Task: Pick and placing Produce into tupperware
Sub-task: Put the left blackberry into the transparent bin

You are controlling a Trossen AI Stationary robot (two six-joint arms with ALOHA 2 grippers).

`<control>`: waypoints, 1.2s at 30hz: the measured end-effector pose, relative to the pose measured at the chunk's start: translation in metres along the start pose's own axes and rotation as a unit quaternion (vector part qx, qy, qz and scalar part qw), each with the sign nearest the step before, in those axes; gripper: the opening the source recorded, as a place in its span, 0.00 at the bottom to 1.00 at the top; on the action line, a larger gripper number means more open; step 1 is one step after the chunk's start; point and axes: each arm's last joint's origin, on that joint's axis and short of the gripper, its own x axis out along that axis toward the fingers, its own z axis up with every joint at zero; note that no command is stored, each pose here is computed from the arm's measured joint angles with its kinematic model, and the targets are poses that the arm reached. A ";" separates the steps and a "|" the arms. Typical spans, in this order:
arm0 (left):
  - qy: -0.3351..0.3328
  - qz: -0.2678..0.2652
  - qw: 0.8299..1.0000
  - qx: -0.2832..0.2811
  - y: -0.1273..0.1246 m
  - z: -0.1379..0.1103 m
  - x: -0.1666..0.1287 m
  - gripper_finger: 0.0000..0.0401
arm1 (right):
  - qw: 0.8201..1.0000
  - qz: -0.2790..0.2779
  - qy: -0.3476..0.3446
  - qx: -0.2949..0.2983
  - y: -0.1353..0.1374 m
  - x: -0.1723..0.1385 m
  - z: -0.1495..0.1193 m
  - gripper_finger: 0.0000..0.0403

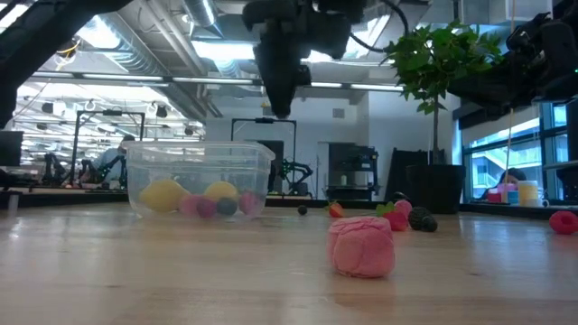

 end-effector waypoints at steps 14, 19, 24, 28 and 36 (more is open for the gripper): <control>-0.017 0.031 0.998 -0.057 -0.003 -0.052 -0.015 0.28 | 1.000 -0.001 -0.003 0.001 0.000 0.000 0.001 0.13; -0.050 0.033 0.995 -0.085 -0.005 -0.078 -0.003 0.28 | 1.000 0.000 -0.010 0.003 0.000 0.000 0.002 0.13; -0.091 0.035 0.991 -0.094 -0.011 -0.099 0.009 0.28 | 1.000 0.000 -0.017 0.005 0.000 0.000 0.003 0.13; -0.114 0.033 0.987 -0.108 -0.016 -0.110 0.023 0.28 | 1.000 0.000 -0.022 0.006 0.000 0.000 0.004 0.13; -0.094 0.030 0.987 -0.127 -0.018 -0.120 0.059 0.28 | 1.000 0.000 -0.026 0.008 0.000 0.000 0.005 0.13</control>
